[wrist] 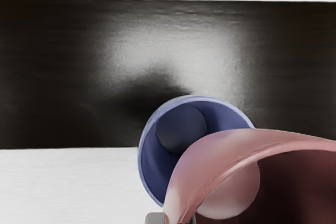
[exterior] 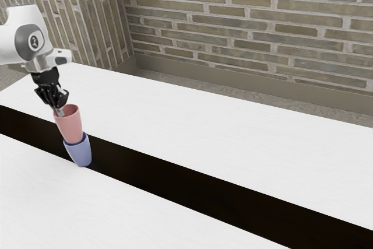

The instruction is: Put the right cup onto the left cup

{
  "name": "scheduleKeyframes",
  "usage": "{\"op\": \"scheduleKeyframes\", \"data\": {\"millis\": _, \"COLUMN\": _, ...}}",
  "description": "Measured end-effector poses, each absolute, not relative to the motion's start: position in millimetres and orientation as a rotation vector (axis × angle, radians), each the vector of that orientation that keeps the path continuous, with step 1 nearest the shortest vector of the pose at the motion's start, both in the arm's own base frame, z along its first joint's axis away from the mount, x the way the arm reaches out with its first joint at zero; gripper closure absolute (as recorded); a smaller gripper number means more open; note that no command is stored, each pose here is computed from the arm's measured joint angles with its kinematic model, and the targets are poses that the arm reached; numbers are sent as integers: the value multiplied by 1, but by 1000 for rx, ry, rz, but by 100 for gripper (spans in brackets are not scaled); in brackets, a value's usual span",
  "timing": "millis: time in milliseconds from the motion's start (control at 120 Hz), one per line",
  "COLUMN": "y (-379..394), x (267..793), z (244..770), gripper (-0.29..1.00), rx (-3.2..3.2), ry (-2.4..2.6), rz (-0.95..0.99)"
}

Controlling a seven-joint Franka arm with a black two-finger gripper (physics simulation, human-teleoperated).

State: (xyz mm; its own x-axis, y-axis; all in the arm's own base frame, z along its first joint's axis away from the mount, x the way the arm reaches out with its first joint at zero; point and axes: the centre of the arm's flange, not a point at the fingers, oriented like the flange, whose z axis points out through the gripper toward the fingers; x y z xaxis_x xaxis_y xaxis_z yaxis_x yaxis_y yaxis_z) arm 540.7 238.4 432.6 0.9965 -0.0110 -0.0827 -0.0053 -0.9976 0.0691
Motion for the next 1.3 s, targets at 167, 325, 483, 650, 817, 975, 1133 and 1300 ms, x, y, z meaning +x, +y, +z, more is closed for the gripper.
{"op": "scheduleKeyframes", "data": {"millis": 167, "y": 241, "x": 547, "z": 426, "gripper": 79, "rx": 3062, "ry": -40, "rz": -120}}
{"op": "scheduleKeyframes", "data": {"millis": 325, "y": 245, "x": 547, "z": 422, "gripper": 79, "rx": 3057, "ry": -55, "rz": -117}}
{"op": "scheduleKeyframes", "data": {"millis": 483, "y": 250, "x": 545, "z": 420, "gripper": 76, "rx": 3054, "ry": -62, "rz": -111}}
{"op": "scheduleKeyframes", "data": {"millis": 650, "y": 247, "x": 545, "z": 421, "gripper": 39, "rx": 3052, "ry": -88, "rz": -103}}
{"op": "scheduleKeyframes", "data": {"millis": 817, "y": 226, "x": 544, "z": 451, "gripper": 18, "rx": 3057, "ry": -156, "rz": -48}}
{"op": "scheduleKeyframes", "data": {"millis": 975, "y": 178, "x": 553, "z": 491, "gripper": 8, "rx": 3072, "ry": -283, "rz": 38}}
{"op": "scheduleKeyframes", "data": {"millis": 1133, "y": 125, "x": 561, "z": 521, "gripper": 4, "rx": 3078, "ry": -374, "rz": 94}}
{"op": "scheduleKeyframes", "data": {"millis": 1300, "y": 74, "x": 553, "z": 556, "gripper": 2, "rx": 3086, "ry": -425, "rz": 122}}
